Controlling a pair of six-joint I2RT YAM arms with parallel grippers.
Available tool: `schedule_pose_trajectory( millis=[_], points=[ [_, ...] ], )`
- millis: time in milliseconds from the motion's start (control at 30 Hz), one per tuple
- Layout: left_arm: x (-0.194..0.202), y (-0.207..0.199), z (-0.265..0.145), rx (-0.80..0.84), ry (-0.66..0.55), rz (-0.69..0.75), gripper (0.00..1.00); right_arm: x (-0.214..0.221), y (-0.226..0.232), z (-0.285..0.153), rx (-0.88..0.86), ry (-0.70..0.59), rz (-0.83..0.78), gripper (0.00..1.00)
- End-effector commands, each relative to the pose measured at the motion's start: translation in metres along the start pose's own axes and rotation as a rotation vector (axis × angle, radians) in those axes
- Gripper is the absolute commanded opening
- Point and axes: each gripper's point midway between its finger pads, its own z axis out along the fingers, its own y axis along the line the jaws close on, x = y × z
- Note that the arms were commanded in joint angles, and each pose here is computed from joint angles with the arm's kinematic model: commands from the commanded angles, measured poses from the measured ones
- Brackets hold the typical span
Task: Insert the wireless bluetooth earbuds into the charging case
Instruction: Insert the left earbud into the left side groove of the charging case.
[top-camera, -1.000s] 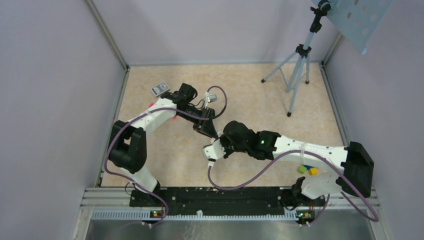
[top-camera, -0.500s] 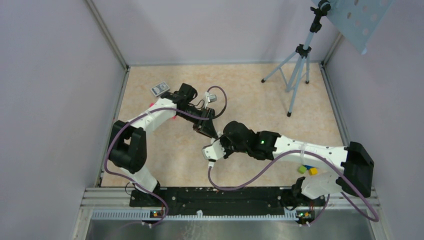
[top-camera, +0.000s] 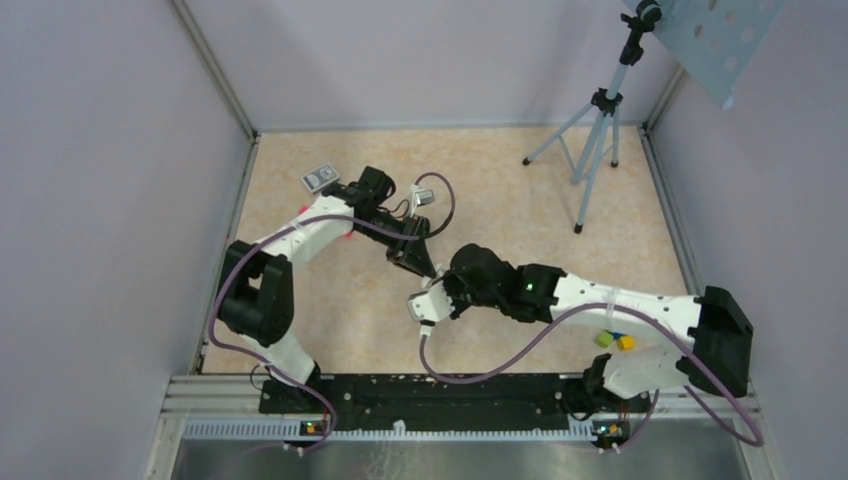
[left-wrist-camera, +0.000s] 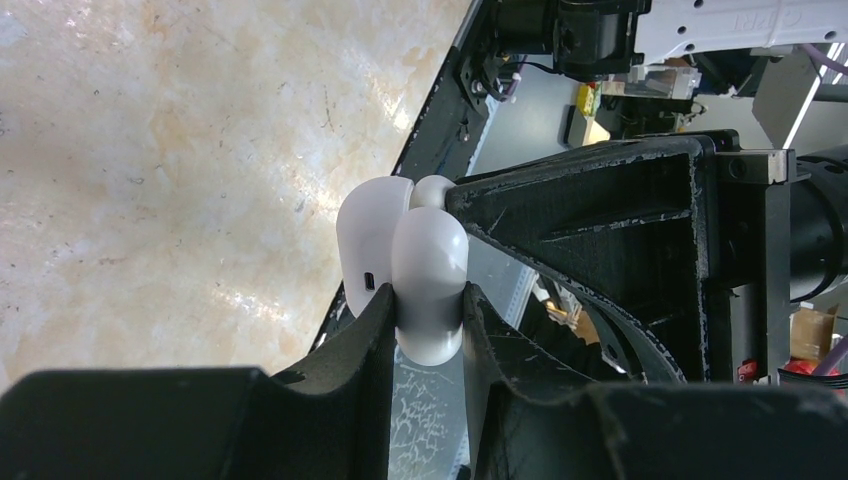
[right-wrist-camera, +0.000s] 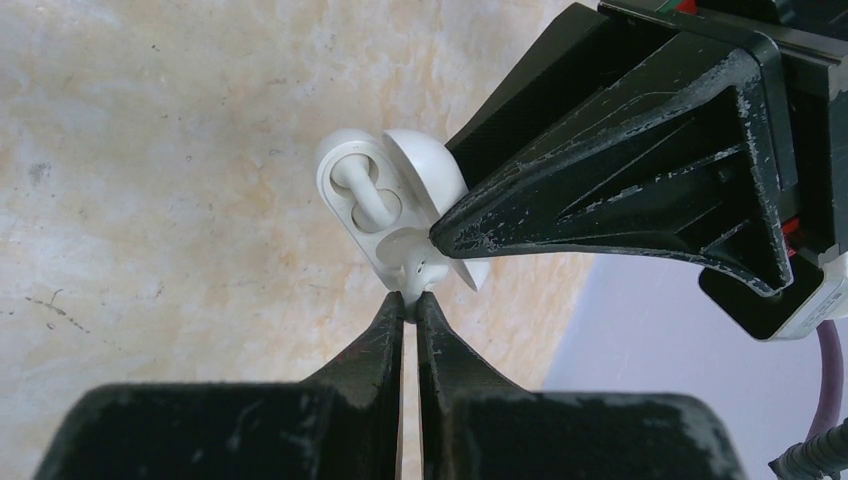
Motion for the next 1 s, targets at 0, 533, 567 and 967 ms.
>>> schedule_pose_trajectory(
  millis=[0, 533, 567, 967],
  points=[
    [-0.005, -0.022, -0.005, 0.060, 0.001, 0.019, 0.00, 0.006, 0.011, -0.005, -0.025, 0.025, -0.010, 0.00],
    [-0.007, -0.024, -0.005, 0.059, 0.002, 0.026, 0.00, 0.003, 0.019, -0.002, -0.062, 0.007, -0.025, 0.00],
    [-0.007, -0.023, -0.005, 0.058, 0.002, 0.025, 0.00, 0.002, 0.020, -0.002, -0.064, 0.007, -0.027, 0.00],
    [-0.007, -0.022, -0.005, 0.057, 0.005, 0.018, 0.00, -0.002, 0.027, -0.003, -0.081, 0.018, -0.073, 0.00]
  ],
)
